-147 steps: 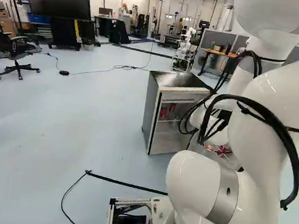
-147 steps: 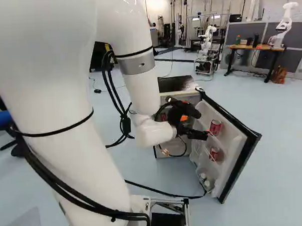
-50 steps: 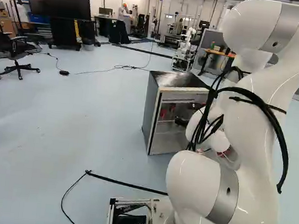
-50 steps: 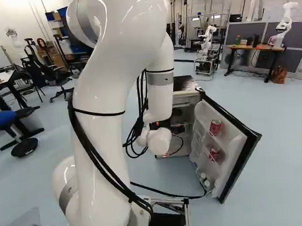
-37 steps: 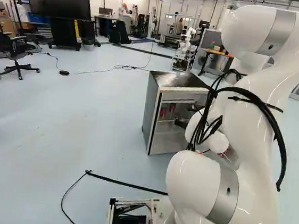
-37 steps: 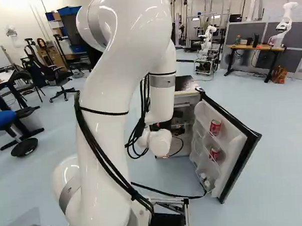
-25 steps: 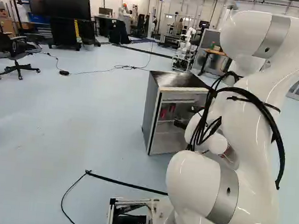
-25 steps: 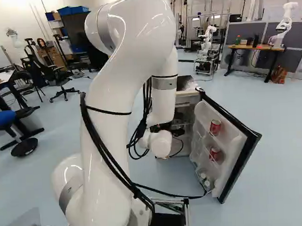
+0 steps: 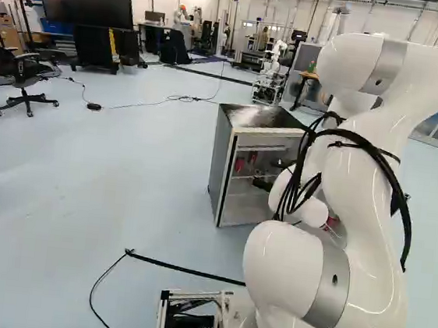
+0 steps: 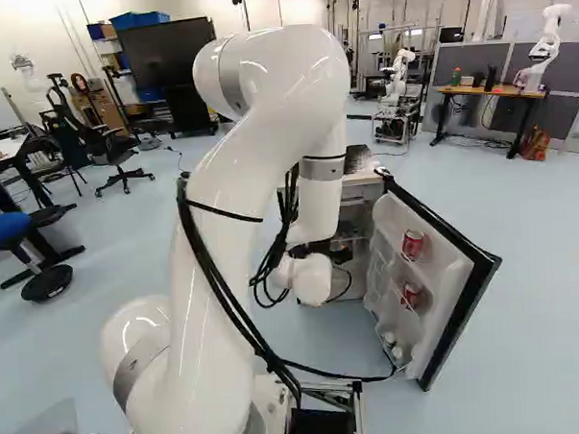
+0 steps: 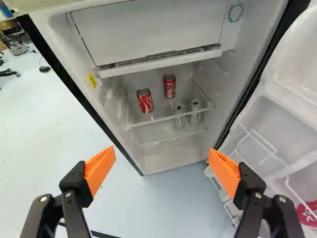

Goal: Grab a drink from the fridge

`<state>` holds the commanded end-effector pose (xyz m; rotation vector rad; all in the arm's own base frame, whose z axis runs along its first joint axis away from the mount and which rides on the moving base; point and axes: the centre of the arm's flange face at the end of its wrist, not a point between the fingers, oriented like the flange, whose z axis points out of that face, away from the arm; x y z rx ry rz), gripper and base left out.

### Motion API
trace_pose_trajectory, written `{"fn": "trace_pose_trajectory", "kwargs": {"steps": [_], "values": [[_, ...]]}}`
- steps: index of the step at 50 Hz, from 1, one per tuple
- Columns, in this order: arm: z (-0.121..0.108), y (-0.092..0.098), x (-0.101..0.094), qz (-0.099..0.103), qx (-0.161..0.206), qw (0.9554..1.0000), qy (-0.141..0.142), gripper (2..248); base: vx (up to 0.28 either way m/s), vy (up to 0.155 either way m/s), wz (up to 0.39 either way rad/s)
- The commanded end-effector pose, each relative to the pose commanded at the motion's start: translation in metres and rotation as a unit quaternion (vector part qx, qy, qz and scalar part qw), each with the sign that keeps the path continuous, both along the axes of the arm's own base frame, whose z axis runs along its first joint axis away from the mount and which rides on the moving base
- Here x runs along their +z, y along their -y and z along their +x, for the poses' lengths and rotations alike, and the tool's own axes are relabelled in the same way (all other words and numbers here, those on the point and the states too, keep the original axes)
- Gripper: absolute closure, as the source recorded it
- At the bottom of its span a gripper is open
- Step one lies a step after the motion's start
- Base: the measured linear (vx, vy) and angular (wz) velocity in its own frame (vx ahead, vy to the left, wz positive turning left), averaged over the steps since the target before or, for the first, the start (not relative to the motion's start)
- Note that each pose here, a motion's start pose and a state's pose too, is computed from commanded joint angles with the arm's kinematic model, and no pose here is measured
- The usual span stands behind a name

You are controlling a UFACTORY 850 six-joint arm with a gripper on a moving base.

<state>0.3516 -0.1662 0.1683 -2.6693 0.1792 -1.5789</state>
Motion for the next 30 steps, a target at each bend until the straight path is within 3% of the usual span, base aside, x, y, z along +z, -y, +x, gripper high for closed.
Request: {"fn": "trace_pose_trajectory", "kwargs": {"steps": [30], "values": [[0.021,0.003,-0.034,0.01,0.017,0.9996,0.021,3,0.0,0.0,0.0]]}}
